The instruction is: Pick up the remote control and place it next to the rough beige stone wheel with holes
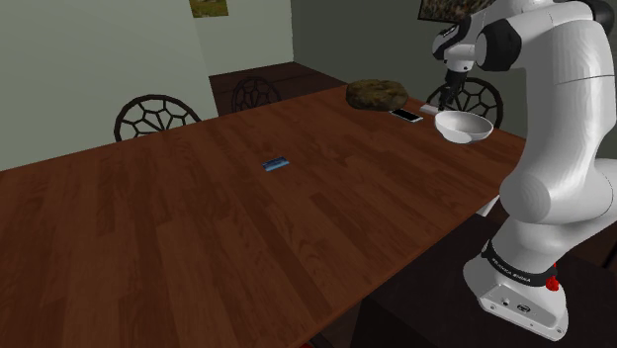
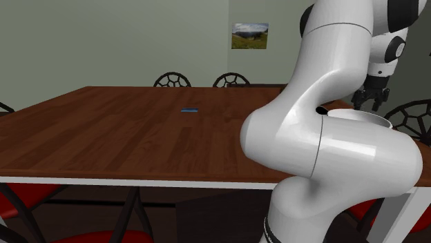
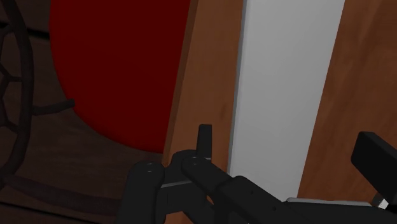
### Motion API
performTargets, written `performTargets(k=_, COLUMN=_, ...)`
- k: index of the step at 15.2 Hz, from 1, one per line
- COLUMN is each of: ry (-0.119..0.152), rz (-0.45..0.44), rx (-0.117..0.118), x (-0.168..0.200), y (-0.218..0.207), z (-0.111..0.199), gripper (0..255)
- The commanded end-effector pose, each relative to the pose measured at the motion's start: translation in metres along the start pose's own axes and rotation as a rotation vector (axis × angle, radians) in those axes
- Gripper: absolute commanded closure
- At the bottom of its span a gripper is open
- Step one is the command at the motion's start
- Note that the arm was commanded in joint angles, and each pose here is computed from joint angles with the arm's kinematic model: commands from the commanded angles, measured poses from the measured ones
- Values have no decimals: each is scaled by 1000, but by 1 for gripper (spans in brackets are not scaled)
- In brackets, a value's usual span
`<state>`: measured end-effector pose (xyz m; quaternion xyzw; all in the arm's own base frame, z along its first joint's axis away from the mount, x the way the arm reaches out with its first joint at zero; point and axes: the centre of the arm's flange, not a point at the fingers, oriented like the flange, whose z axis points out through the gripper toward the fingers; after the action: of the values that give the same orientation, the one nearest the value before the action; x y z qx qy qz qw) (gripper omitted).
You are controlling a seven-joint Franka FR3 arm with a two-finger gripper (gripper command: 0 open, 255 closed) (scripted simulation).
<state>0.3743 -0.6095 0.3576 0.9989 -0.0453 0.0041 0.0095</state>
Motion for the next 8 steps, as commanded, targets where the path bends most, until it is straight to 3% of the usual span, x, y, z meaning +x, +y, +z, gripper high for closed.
performTargets(k=1, ry=0, rz=0, rx=0, x=-2, y=0, z=-26, gripper=0)
performTargets(k=8, ry=0, rz=0, rx=0, x=-2, y=0, z=-36, gripper=0)
